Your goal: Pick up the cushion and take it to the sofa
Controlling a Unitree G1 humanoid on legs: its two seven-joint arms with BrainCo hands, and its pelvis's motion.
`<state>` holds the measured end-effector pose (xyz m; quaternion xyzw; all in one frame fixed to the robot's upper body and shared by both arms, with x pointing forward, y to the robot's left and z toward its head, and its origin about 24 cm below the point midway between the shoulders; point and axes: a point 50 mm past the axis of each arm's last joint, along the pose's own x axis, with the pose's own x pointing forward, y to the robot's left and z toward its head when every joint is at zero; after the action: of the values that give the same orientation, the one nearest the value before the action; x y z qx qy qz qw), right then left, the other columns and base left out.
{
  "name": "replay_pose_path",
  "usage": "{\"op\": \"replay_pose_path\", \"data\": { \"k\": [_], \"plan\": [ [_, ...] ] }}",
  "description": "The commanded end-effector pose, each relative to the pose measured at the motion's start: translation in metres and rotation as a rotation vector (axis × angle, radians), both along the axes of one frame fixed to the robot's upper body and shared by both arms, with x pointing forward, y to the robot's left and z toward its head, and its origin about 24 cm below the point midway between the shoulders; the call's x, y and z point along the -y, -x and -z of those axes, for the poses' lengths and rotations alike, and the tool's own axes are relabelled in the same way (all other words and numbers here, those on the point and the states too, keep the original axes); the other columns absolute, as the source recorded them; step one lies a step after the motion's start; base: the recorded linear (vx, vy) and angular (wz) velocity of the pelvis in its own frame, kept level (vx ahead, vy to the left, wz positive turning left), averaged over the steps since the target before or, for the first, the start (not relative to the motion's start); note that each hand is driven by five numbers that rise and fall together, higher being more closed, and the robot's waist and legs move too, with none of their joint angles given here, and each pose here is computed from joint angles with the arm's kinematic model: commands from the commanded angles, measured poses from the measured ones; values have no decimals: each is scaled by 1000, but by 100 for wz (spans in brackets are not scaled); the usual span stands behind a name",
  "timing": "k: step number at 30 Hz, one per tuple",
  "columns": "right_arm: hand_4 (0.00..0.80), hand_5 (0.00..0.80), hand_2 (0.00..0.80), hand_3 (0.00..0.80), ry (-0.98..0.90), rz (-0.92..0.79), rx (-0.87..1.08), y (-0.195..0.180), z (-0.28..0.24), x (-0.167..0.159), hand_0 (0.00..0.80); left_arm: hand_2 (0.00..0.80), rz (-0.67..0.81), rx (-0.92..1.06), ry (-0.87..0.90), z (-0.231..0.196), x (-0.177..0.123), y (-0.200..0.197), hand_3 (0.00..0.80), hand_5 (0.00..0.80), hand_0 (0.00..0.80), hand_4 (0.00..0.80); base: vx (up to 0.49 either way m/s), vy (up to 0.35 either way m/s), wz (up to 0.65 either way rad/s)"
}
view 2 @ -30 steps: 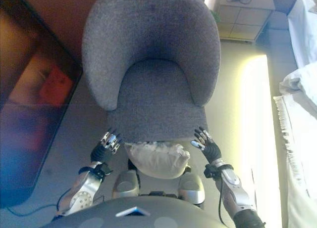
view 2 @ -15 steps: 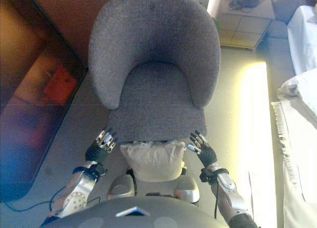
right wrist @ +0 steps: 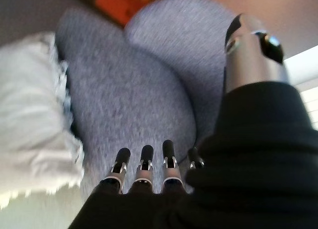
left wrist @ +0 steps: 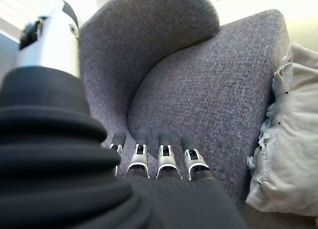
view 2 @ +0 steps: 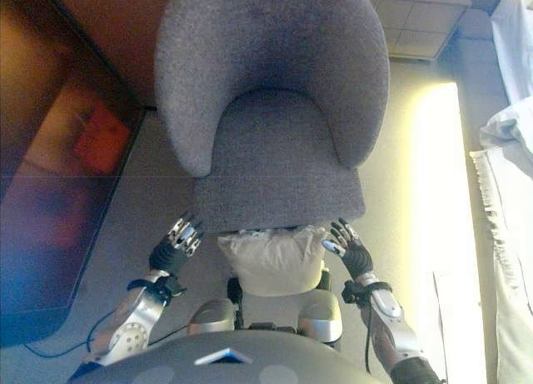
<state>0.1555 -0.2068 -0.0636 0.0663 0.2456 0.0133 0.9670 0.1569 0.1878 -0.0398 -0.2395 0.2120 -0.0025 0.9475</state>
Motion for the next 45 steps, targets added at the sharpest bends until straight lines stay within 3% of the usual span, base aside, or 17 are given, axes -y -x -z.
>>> {"op": "replay_pose_path", "data": {
  "k": [1, 11, 21, 39, 45],
  "plan": [
    [0, 0, 0, 0, 95, -3, 155, -36, -22, -4, 0, 0, -18, 177, -63, -28, -11, -30, 0, 0, 0, 0, -245, -15, -17],
    [0, 0, 0, 0, 125, 218, 251, -121, -56, -6, 0, 0, -34, 344, -90, -56, 7, -92, 0, 0, 0, 0, -240, -11, -7],
    [0, 0, 0, 0, 134, 274, 340, -180, -107, 8, 0, 0, -88, 521, -69, -101, 20, -127, 0, 0, 0, 0, -133, 17, 3],
    [0, 0, 0, 0, 87, 441, 271, -214, -156, 81, 0, 0, -24, 733, 4, -153, 25, -138, 0, 0, 0, 0, -41, -20, 8],
    [0, 0, 0, 0, 132, 374, 262, -216, -163, 85, 0, 0, -11, 768, 14, -162, 22, -136, 0, 0, 0, 0, 51, -39, 2]
  ]
}}
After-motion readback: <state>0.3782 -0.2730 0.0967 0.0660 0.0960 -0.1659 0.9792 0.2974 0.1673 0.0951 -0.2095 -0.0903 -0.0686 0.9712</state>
